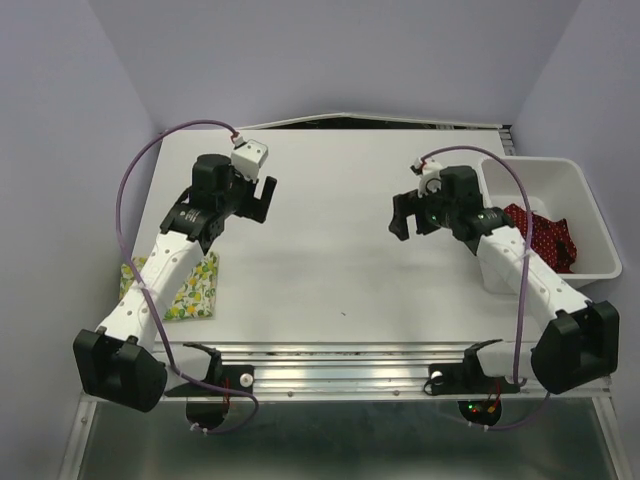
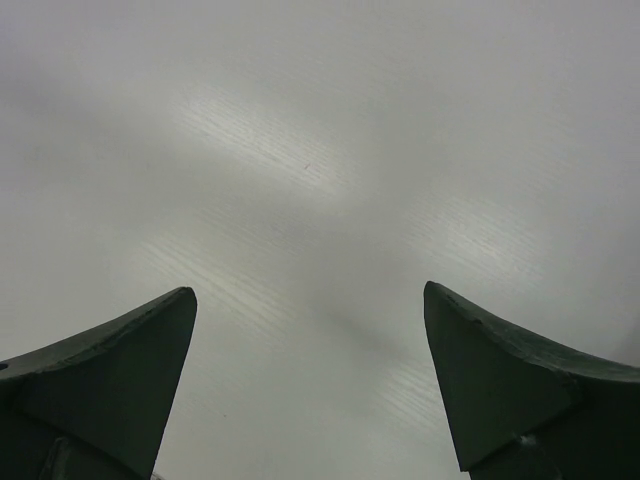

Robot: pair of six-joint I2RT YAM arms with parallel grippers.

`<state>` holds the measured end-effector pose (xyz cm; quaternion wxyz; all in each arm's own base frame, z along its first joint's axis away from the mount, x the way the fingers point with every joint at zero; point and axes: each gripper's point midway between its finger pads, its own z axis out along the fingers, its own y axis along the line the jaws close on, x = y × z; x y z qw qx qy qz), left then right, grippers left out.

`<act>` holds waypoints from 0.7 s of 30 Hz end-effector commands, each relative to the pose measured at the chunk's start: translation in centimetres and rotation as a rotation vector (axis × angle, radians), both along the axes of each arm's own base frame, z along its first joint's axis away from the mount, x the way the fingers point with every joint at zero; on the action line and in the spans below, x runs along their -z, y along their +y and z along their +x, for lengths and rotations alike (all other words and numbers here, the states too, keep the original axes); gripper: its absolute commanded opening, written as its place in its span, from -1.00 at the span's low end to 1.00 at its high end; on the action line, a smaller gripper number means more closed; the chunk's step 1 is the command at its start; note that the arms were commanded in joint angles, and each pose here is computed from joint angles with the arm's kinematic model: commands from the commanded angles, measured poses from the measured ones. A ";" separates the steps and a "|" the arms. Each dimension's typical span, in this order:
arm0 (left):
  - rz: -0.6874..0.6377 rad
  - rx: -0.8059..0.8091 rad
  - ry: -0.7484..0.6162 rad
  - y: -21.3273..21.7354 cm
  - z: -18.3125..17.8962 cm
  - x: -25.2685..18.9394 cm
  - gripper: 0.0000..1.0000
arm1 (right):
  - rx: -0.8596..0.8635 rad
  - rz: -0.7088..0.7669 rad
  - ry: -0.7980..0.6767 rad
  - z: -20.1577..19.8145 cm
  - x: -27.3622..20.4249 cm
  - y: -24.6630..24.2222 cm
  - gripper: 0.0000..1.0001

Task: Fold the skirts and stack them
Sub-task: Grab the skirt from the pile

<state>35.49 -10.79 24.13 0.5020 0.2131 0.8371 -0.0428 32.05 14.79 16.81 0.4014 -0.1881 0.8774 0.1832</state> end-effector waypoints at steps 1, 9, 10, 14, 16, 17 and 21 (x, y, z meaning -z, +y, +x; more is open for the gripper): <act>-0.034 0.009 -0.027 0.1 0.3 -2.7 0.97 | 0.027 -0.032 -0.102 4.1 -5.5 -0.4 1.00; -0.074 0.064 0.052 -0.5 0.8 -3.4 0.97 | 0.206 0.028 -0.091 12.5 -13.1 -9.5 1.00; -0.074 0.063 0.057 -0.4 0.8 -3.3 0.97 | 0.235 0.027 -0.096 13.0 -13.8 -11.2 1.00; -0.100 0.101 0.081 -1.3 0.7 -2.9 0.97 | 0.404 -0.006 -0.130 13.0 -16.8 -21.0 1.00; -0.118 0.112 0.088 -1.6 0.6 -2.9 0.97 | 0.458 -0.019 -0.125 12.2 -16.7 -24.0 1.00; -0.125 0.117 0.087 -1.7 0.5 -3.0 0.97 | 0.508 -0.030 -0.104 11.1 -16.0 -26.9 1.00; -0.132 0.116 0.079 -1.8 0.4 -3.2 0.97 | 0.580 -0.090 -0.015 8.5 -12.4 -30.9 1.00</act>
